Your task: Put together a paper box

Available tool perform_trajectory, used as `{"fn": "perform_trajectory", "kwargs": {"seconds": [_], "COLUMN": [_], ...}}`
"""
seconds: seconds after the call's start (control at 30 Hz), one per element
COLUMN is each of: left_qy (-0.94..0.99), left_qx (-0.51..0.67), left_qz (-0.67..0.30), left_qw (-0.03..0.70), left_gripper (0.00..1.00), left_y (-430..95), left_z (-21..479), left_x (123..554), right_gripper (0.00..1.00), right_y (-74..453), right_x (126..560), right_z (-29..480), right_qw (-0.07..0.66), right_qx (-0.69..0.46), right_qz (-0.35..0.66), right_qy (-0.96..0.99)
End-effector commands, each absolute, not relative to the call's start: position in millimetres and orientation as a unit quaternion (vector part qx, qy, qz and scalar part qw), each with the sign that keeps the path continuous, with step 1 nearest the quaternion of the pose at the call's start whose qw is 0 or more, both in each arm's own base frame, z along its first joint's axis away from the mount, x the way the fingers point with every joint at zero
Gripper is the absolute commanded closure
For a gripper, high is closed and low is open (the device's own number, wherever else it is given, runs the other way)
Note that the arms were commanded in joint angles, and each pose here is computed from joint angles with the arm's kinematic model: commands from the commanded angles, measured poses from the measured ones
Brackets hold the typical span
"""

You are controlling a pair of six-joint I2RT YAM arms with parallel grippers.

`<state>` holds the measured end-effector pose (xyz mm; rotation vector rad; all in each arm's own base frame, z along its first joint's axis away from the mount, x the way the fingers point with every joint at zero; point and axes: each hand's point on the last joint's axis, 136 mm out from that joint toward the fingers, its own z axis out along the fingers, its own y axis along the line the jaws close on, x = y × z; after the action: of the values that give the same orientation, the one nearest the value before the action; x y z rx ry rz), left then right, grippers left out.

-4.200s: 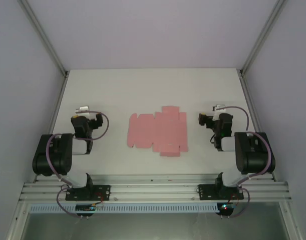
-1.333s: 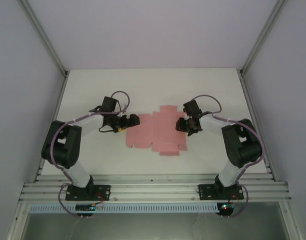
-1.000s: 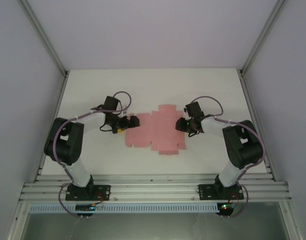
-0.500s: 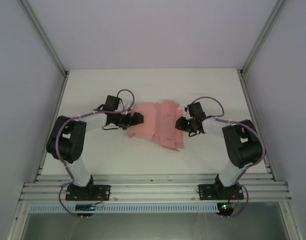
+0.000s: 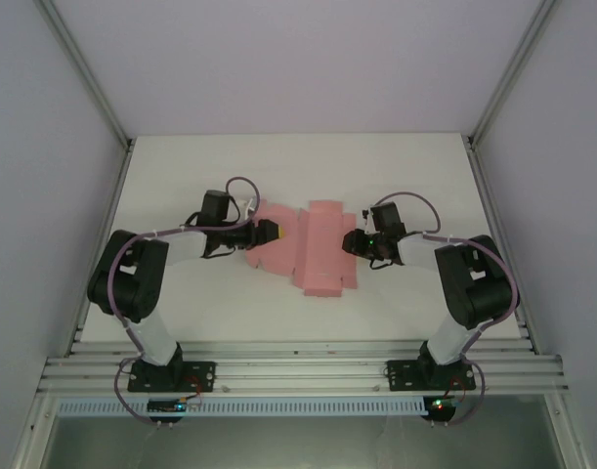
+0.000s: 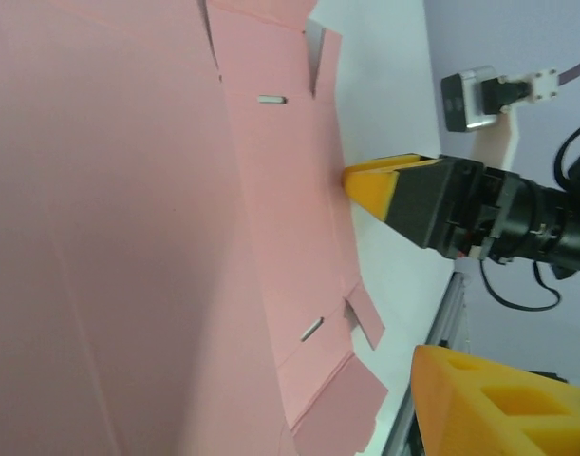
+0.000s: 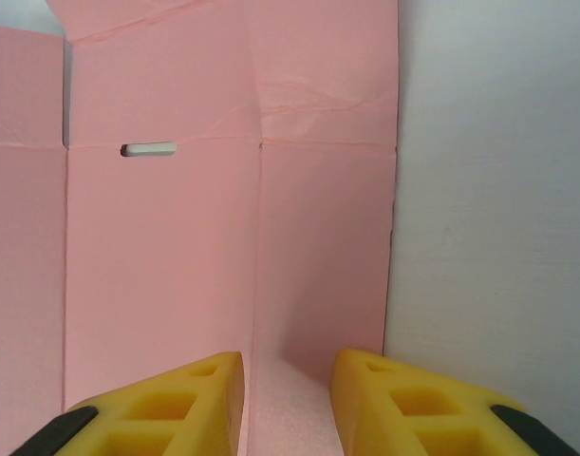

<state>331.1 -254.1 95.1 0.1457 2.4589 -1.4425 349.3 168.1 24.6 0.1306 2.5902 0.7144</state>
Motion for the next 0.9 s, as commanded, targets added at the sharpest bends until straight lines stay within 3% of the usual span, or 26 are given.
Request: {"fn": "perform_trajectory", "kwargs": {"seconds": [0.0,0.23,0.27,0.63,0.8,0.87], "left_qy": [0.862,0.865,0.862,0.767,0.699,0.683], "left_qx": [0.083,0.095,0.099,0.172,0.217,0.236], "left_qz": [-0.464,-0.443,-0.445,-0.525,-0.581,-0.591], "left_qw": [0.186,0.217,0.221,0.327,0.355,0.358], "left_gripper": [0.45,0.98,1.00,1.00,1.00,1.00], "left_y": [-251.0,-245.7,-246.8,-258.7,-267.9,-270.0], "left_z": [118.7,131.2,135.0,225.0,277.0,291.7], "left_x": [337.6,340.3,340.4,326.8,302.7,293.1], "right_gripper": [0.65,0.60,0.59,0.48,0.23,0.02], "right_y": [146.2,147.2,146.8,130.5,126.6,124.3], "right_x": [294.7,311.6,314.9,319.1,309.6,307.9], "right_z": [-28.1,15.2,25.3,133.5,167.5,179.8], "right_qw": [0.111,0.172,0.185,0.322,0.378,0.398], "right_qx": [0.075,0.049,0.046,0.002,-0.037,-0.048], "right_qz": [0.204,0.214,0.216,0.277,0.354,0.373], "right_qy": [0.970,0.960,0.958,0.905,0.854,0.837]}}
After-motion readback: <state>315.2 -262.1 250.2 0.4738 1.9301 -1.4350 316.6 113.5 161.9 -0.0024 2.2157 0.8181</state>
